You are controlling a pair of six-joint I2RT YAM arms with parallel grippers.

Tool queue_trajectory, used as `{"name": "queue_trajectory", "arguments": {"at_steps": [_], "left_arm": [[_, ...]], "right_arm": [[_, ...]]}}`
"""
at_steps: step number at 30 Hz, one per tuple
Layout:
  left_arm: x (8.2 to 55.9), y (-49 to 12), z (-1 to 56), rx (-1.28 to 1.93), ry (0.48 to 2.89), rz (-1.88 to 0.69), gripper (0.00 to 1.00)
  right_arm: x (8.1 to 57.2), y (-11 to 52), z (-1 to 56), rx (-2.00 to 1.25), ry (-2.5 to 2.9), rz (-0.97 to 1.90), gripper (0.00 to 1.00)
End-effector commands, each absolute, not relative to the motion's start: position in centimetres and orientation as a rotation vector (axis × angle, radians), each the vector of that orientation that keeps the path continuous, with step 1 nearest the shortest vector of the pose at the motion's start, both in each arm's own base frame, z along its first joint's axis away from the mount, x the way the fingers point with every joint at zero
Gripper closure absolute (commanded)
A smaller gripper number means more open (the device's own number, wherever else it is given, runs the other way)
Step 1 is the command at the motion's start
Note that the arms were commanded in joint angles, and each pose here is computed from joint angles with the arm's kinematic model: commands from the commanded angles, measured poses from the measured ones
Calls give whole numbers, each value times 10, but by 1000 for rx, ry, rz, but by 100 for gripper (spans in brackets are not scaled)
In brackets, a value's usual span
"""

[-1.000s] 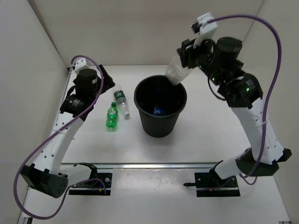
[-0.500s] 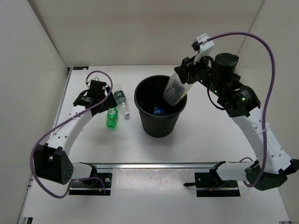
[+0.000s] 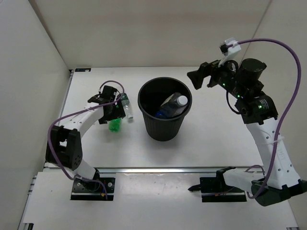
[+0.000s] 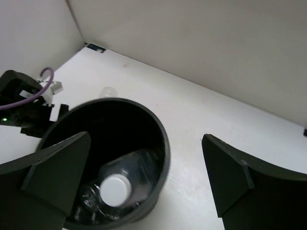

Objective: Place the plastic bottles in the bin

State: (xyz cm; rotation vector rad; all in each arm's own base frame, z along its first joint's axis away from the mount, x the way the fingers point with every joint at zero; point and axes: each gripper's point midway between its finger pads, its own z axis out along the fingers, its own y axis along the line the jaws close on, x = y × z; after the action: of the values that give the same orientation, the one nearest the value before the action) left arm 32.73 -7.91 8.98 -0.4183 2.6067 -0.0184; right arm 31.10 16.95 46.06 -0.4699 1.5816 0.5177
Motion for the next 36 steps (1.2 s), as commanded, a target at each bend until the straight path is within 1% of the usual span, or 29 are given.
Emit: {"name": "queue_trajectory", "arguments": {"at_steps": [1,5,8,9,12,14,15,16,17,19,20,21,22,23,25,27,29,30,31,32,33,35,36], "left_arm": [[339,-83,81,-409,2595,-47,1],[344,-82,61,-423,2640,-14,2],[347,-81,46,-420,2671,19,1],[347,-84,44,-410,2676,20,1],[347,-84,33,-423,2695,22,1],[347,-83,29,-430,2701,17,6],[347,-83,29,-428,2702,17,14],[346,-85,31,-425,2701,17,26],[348,-83,38,-423,2678,25,31],[350,-80,51,-425,2634,49,44],[353,-78,64,-420,2597,54,49],[354,-78,79,-427,2560,43,49],[357,-74,99,-447,2507,37,51],[357,-70,106,-463,2495,36,52],[364,-68,155,-463,2380,-4,56],[369,-75,201,-439,2267,-39,54],[375,-102,270,-357,2123,-122,51],[374,-106,289,-347,2080,-123,50],[374,-120,324,-303,2013,-170,46],[373,-136,353,-264,1957,-221,44],[373,-145,359,-244,1950,-246,44],[371,-169,405,-197,1858,-370,43],[369,-180,415,-164,1837,-417,42]], "right_arm": [[309,144,454,-396,1585,527,1],[308,104,419,-265,1675,489,1],[304,90,393,-215,1731,511,1],[298,91,397,-213,1716,525,1],[299,82,379,-169,1763,483,1],[297,84,366,-159,1799,475,1],[298,82,357,-140,1824,460,1],[296,83,352,-138,1836,465,1],[295,83,342,-120,1862,471,1],[294,79,329,-91,1887,458,1],[295,77,320,-73,1910,464,1],[294,74,311,-60,1926,458,1],[293,72,303,-50,1939,467,1],[292,70,303,-43,1931,469,1],[292,58,286,4,1952,448,1],[291,51,270,48,1983,438,1],[289,46,247,84,2045,450,1],[287,47,237,94,2066,454,1],[284,48,223,99,2102,447,0],[286,44,222,119,2104,421,0],[286,44,215,123,2121,409,1],[284,42,213,137,2122,390,0],[283,40,212,132,2121,379,1]]}}
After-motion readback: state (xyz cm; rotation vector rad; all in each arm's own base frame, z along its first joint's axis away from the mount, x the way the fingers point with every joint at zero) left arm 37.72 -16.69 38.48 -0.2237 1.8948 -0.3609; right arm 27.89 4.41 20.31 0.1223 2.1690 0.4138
